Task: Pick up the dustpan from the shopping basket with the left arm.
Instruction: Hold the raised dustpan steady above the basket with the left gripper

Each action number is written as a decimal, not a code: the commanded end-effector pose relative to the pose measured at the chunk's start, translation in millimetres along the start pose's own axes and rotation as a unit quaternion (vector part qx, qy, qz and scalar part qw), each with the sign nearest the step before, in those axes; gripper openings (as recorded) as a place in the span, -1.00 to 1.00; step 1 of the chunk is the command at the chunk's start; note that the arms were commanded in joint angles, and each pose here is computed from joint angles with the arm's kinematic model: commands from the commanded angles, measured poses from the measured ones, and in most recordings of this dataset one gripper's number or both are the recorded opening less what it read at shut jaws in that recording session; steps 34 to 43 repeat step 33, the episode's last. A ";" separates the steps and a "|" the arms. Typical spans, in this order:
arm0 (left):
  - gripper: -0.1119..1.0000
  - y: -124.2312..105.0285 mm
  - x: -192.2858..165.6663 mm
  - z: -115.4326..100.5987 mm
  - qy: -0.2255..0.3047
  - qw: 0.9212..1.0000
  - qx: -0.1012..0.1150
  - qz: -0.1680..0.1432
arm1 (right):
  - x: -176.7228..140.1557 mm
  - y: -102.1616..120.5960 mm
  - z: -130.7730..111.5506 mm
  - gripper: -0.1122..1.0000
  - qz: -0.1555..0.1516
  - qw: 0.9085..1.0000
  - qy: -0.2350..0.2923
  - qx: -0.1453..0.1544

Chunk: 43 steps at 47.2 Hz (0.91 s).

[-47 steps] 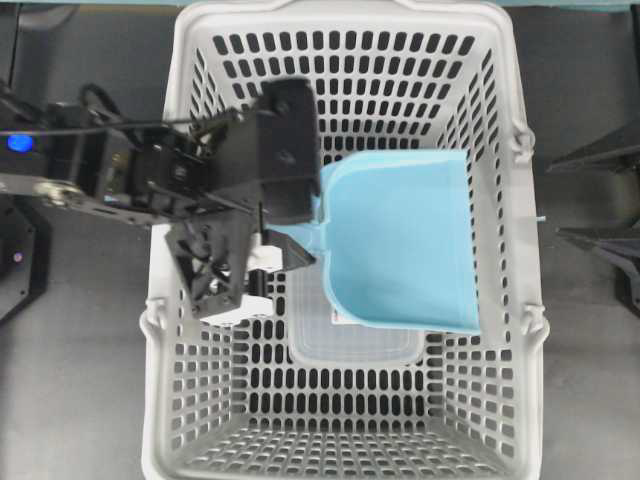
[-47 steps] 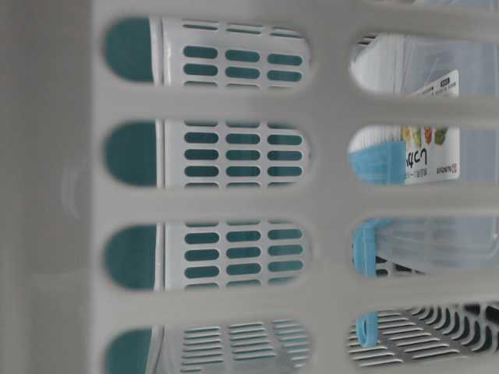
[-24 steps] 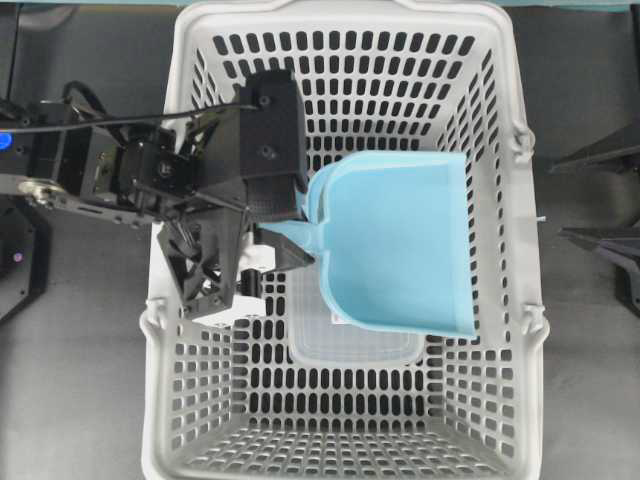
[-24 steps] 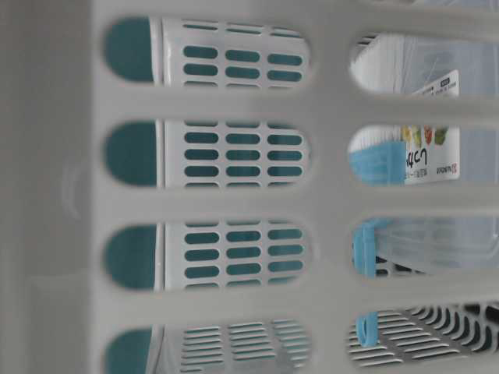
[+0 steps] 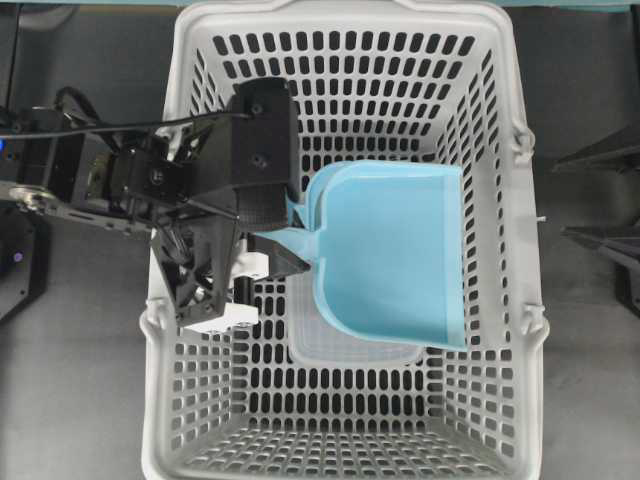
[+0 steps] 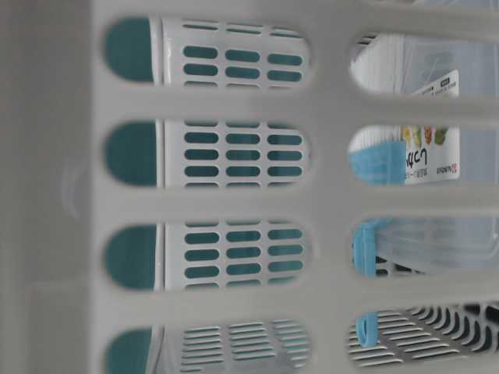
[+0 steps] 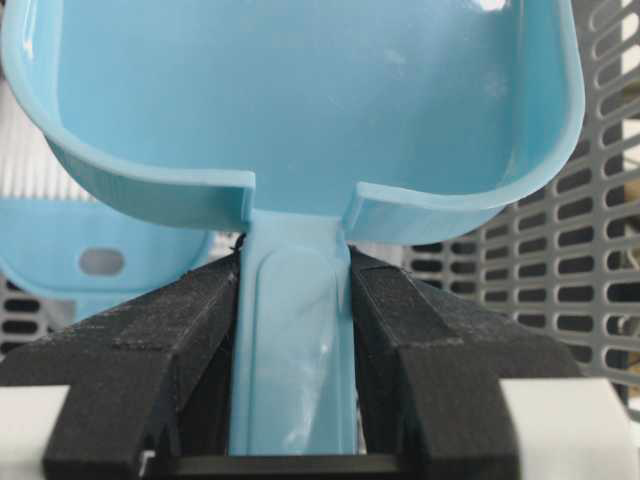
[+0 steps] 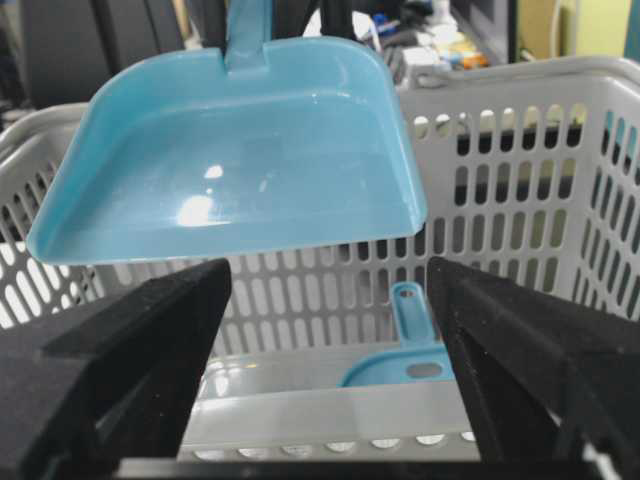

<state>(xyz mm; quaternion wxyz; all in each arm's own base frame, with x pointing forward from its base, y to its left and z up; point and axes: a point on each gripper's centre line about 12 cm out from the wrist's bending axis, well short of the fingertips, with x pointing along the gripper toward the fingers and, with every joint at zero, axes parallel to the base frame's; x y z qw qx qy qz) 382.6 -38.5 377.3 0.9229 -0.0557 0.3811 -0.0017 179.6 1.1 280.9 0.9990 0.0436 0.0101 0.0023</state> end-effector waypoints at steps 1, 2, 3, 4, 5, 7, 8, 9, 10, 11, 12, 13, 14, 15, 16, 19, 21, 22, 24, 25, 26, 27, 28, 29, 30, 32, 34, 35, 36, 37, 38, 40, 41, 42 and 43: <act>-0.28 -2.8 -14.0 6.1 -0.023 1.000 0.003 -0.005 | 1.5 0.5 3.2 0.57 0.001 1.000 -0.004 0.002; -0.28 -3.4 -14.1 6.1 -0.023 1.000 0.004 -0.006 | 1.3 0.5 3.4 0.57 0.001 1.000 -0.005 0.002; -0.28 -3.5 -14.1 6.3 -0.024 1.000 0.003 -0.007 | 1.3 0.5 3.4 0.57 0.001 1.000 -0.005 0.002; -0.28 -3.5 -14.1 6.7 -0.025 1.000 0.004 -0.006 | 1.3 0.3 3.5 0.57 0.000 1.000 -0.005 0.002; -0.28 -3.7 -14.1 7.2 -0.028 1.000 0.003 -0.008 | 1.5 0.5 3.2 0.57 0.001 1.000 -0.004 0.002; -0.28 -3.3 -14.1 8.0 -0.031 0.999 0.003 -0.008 | 1.5 0.5 3.2 0.57 0.001 1.000 -0.004 0.002; -0.28 -3.8 -13.5 8.1 -0.031 0.999 0.005 -0.008 | 1.3 0.5 3.4 0.57 0.001 1.000 -0.005 0.002; -0.28 -4.1 -14.2 8.8 -0.034 0.999 0.004 -0.009 | 1.3 0.5 3.4 0.57 0.001 1.000 -0.005 0.002; -0.28 -4.0 -14.2 9.2 -0.036 0.999 0.005 -0.009 | 1.5 0.5 3.2 0.57 0.001 1.000 -0.004 0.002; -0.28 -4.1 -14.3 9.3 -0.037 0.999 0.005 -0.009 | 1.3 0.5 3.4 0.57 0.001 1.000 -0.005 0.002; -0.28 -4.1 -14.3 9.7 -0.038 0.999 0.005 -0.009 | 1.3 0.3 3.5 0.57 0.000 1.000 -0.005 0.002; -0.28 -4.3 -14.3 10.0 -0.040 0.999 0.004 -0.010 | 1.3 0.5 3.4 0.57 0.001 1.000 -0.005 0.002; -0.28 -4.2 -14.3 10.0 -0.040 0.999 0.005 -0.009 | 1.3 0.5 3.4 0.57 0.001 1.000 -0.005 0.002; -0.28 -4.4 -14.3 10.2 -0.040 0.999 0.004 -0.010 | 1.3 0.5 3.4 0.57 0.001 1.000 -0.005 0.002; -0.28 -4.4 -14.3 10.2 -0.040 0.999 0.004 -0.010 | 1.5 0.5 3.0 0.57 0.001 1.000 -0.003 0.002; -0.28 -4.4 -14.3 10.2 -0.040 0.999 0.004 -0.010 | 1.3 0.5 3.3 0.57 0.001 1.000 -0.004 0.002; -0.28 -4.2 -14.3 10.2 -0.040 0.999 0.005 -0.010 | 1.3 0.5 3.4 0.57 0.001 1.000 -0.005 0.002; -0.28 -4.2 -14.3 10.2 -0.040 0.999 0.005 -0.010 | 1.2 0.5 2.6 0.57 0.001 1.000 -0.003 0.002; -0.28 -4.3 -13.3 9.6 -0.039 0.999 0.004 -0.010 | 1.5 0.2 2.6 0.57 0.000 1.000 -0.003 0.002; -0.28 -4.2 -14.0 9.8 -0.040 0.999 0.005 -0.009 | 1.2 0.5 2.8 0.57 0.001 1.000 -0.004 0.002; -0.28 -4.2 -14.0 9.8 -0.040 0.999 0.005 -0.009 | 1.2 0.5 2.8 0.57 0.001 1.000 -0.004 0.002; -0.28 -4.3 -14.0 9.7 -0.040 0.999 0.004 -0.010 | 1.4 0.4 1.7 0.57 0.001 1.000 -0.001 0.002; -0.28 -4.2 -14.0 9.8 -0.040 0.999 0.005 -0.009 | 1.5 0.2 2.6 0.57 0.000 1.000 -0.003 0.002; -0.28 -4.2 -13.6 9.3 -0.039 0.999 0.004 -0.010 | 1.2 0.5 2.8 0.57 0.001 1.000 -0.004 0.002; -0.28 -4.2 -13.6 9.3 -0.039 0.999 0.004 -0.010 | 1.2 0.5 2.8 0.57 0.001 1.000 -0.004 0.002; -0.28 -4.1 -13.6 9.3 -0.039 0.999 0.005 -0.009 | 1.2 0.5 2.6 0.57 0.001 1.000 -0.003 0.002; -0.28 -4.0 -13.2 8.8 -0.038 0.999 0.005 -0.009 | 1.2 0.5 2.8 0.57 0.001 1.000 -0.004 0.002; -0.28 -4.0 -13.2 8.8 -0.038 0.999 0.005 -0.009 | 1.2 0.5 2.8 0.57 0.001 1.000 -0.004 0.002; -0.28 -4.0 -13.2 8.8 -0.038 0.999 0.005 -0.009 | 1.2 0.5 2.8 0.57 0.001 1.000 -0.004 0.002; -0.28 -4.0 -13.2 8.8 -0.038 0.999 0.005 -0.009 | 1.2 0.5 2.8 0.57 0.001 1.000 -0.004 0.002; -0.28 -4.0 -13.2 8.8 -0.038 0.999 0.005 -0.009 | 1.2 0.5 2.8 0.57 0.001 1.000 -0.004 0.002; -0.28 -4.0 -13.2 8.8 -0.038 0.999 0.005 -0.009 | 1.2 0.5 2.8 0.57 0.001 1.000 -0.004 0.002; -0.28 -4.0 -13.2 8.8 -0.038 0.999 0.005 -0.009 | 1.2 0.5 2.8 0.57 0.001 1.000 -0.004 0.002; -0.28 -4.0 -13.2 8.8 -0.038 0.999 0.005 -0.009 | 1.2 0.5 2.8 0.57 0.001 1.000 -0.004 0.002; -0.28 -4.0 -13.2 8.8 -0.038 0.999 0.005 -0.009 | 1.2 0.5 2.8 0.57 0.001 1.000 -0.004 0.002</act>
